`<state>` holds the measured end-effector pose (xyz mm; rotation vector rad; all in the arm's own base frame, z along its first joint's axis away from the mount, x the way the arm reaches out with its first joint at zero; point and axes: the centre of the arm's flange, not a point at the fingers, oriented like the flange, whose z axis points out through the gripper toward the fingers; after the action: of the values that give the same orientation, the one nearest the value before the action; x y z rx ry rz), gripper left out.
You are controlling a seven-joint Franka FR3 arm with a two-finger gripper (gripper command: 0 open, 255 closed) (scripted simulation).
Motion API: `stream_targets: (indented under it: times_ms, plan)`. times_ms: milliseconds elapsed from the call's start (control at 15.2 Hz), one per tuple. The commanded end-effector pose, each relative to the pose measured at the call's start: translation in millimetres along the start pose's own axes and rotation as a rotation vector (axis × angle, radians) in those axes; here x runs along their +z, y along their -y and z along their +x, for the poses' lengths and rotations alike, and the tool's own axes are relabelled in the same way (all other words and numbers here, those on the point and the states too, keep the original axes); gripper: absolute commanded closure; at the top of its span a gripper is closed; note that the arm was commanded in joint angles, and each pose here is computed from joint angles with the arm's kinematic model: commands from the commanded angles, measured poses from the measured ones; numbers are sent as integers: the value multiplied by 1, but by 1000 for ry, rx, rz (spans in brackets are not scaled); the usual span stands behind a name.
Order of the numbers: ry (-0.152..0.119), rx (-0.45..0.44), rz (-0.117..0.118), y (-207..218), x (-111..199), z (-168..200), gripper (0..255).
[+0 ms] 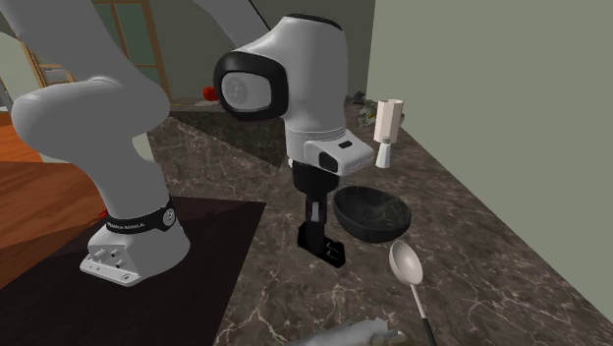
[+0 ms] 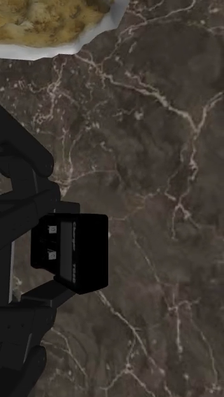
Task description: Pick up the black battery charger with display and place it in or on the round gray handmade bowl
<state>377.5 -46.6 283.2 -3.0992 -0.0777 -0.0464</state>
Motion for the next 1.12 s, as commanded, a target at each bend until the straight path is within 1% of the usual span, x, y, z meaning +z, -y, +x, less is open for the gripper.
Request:
stream_targets:
  times_ms: [0,1056]
  plan:
    - [1,0,0,1,-10,0,255]
    - [1,0,0,4,-93,3,255]
